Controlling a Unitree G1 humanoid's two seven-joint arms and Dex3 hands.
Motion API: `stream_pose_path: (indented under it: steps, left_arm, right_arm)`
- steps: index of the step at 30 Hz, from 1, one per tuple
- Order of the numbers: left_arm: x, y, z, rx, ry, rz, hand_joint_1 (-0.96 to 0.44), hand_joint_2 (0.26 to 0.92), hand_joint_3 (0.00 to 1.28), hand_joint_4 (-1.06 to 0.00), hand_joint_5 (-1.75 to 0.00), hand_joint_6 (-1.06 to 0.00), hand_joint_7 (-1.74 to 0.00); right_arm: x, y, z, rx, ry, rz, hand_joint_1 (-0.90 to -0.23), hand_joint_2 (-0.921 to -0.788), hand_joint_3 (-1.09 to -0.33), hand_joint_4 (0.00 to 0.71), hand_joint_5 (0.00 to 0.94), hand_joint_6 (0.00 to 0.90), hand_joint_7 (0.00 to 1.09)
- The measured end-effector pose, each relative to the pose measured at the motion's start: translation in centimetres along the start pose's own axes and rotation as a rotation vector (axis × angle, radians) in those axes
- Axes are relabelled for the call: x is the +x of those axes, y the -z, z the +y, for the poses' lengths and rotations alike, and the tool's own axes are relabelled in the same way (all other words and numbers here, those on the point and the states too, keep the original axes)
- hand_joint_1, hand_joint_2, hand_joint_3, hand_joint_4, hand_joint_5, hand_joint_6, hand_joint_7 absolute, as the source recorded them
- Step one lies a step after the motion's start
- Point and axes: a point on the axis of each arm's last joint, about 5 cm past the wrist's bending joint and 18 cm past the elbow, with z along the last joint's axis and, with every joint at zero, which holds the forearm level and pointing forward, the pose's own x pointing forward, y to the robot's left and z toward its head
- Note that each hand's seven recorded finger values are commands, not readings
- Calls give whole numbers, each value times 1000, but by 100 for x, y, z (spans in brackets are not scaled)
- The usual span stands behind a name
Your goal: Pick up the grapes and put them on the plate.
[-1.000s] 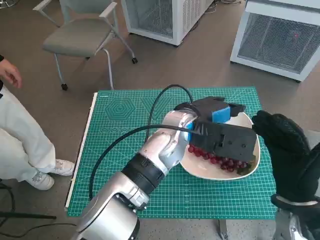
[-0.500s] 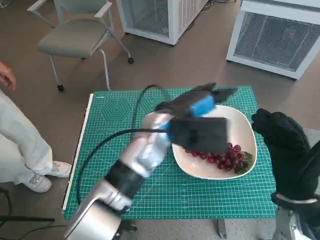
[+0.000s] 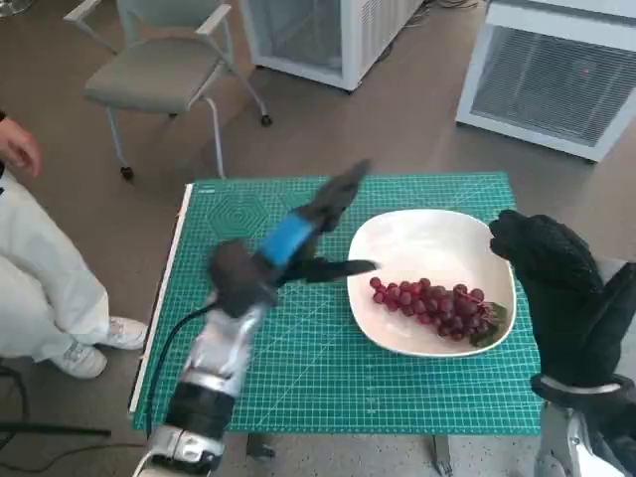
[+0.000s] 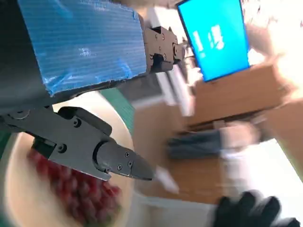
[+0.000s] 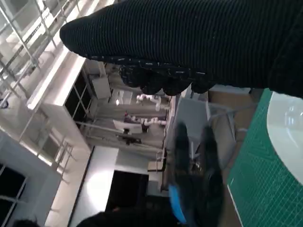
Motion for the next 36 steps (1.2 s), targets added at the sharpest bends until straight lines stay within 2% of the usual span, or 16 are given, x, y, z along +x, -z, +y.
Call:
stream_pose_path:
  steps: [6,13,26,36]
  left_arm:
    - [-331,143,229,-103,-51,-15,-379,856,6,-59,-15,-168,-21]
    - [-541,157,354,-110,-89,-39,-379,886,11,-87,-14,-207,-25]
    - [-578,49,323,-78,-133,-117,-410,904,4,-116,-7,-219,-10]
    - [-580,85,269,-85,-133,-119,-378,903,0,-128,-6,-222,-6]
  right_arm:
    - [30,5,4,3,-4,-3,-384,-921,-624,417,706,185,986]
    - [34,32,10,10,-7,9,-384,-921,-622,423,698,188,976]
    - [81,44,10,16,-27,6,-385,-921,-620,430,689,194,963]
    - [90,48,5,24,-33,3,-387,-921,-619,433,682,197,956]
